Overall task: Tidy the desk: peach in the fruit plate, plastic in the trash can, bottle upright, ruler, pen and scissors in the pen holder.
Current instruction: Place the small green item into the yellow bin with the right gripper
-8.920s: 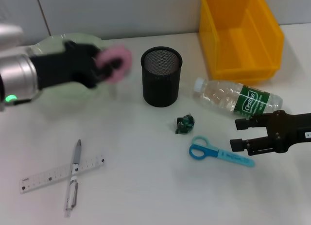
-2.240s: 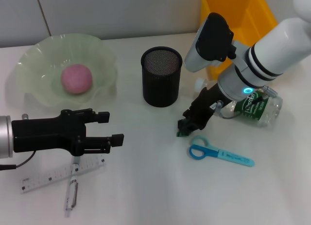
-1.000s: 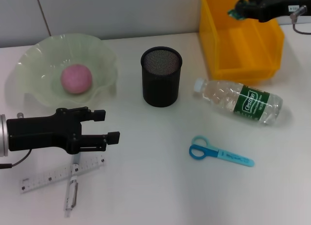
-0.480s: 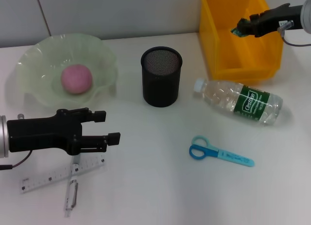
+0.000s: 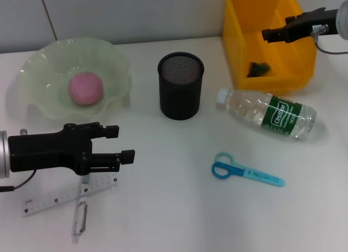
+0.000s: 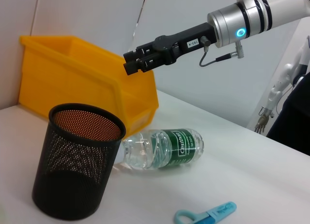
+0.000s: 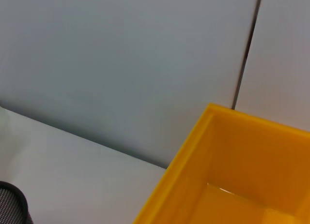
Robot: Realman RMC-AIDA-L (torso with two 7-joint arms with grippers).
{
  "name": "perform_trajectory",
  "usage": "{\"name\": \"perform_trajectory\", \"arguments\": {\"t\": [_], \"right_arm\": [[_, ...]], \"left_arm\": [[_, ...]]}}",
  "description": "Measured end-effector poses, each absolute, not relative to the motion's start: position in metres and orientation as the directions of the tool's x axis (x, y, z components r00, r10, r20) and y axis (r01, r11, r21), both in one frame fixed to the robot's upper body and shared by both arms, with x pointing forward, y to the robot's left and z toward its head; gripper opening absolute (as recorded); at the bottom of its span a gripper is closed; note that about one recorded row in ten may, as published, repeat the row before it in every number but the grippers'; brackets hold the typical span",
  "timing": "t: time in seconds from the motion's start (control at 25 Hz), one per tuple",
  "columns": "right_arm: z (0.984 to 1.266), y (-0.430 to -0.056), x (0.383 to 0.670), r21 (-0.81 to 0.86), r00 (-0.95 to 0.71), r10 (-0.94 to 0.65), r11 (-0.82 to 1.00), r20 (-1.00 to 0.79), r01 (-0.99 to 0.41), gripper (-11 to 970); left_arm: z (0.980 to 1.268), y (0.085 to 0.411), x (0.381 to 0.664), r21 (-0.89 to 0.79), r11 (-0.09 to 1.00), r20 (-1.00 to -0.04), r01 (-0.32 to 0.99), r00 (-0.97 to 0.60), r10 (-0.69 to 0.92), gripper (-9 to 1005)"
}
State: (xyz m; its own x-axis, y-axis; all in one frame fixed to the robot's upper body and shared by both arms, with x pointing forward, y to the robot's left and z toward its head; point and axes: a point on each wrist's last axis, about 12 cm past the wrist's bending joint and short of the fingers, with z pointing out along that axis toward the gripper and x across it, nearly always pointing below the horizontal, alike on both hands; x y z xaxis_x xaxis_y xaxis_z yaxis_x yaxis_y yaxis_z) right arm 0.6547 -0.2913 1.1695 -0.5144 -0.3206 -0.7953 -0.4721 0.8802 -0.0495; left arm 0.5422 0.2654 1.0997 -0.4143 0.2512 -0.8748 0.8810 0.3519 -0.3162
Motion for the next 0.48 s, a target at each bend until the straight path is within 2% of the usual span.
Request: {"name": "perform_trajectory", "arguments": {"t": [0.16,0.32,0.48], "right_arm": [[1.1702,-0.2905,0.6550,-0.054,-0.511,-0.325,0.879,-0.796,-0.474,622],[1.1701,-0.2899,0.6545,-0.053,-0.512,-0.328,0.876,-0.794,-0.479,815],[1.1705,-0.2897,0.6544,-0.053,-0.511,-0.329,0.875,-0.794,-0.481,826]], "left_arm": [[1.0993,0.2657,0.5416,-0.318,0.352,-0.874,0.880,-0.416,0.251,836],[1.0989,0.2661,0.5408,-0.322,0.352,-0.873,0.879,-0.420,0.249,836],[1.0990,0.2662,0.5407,-0.324,0.351,-0.872,0.879,-0.421,0.248,836]]}}
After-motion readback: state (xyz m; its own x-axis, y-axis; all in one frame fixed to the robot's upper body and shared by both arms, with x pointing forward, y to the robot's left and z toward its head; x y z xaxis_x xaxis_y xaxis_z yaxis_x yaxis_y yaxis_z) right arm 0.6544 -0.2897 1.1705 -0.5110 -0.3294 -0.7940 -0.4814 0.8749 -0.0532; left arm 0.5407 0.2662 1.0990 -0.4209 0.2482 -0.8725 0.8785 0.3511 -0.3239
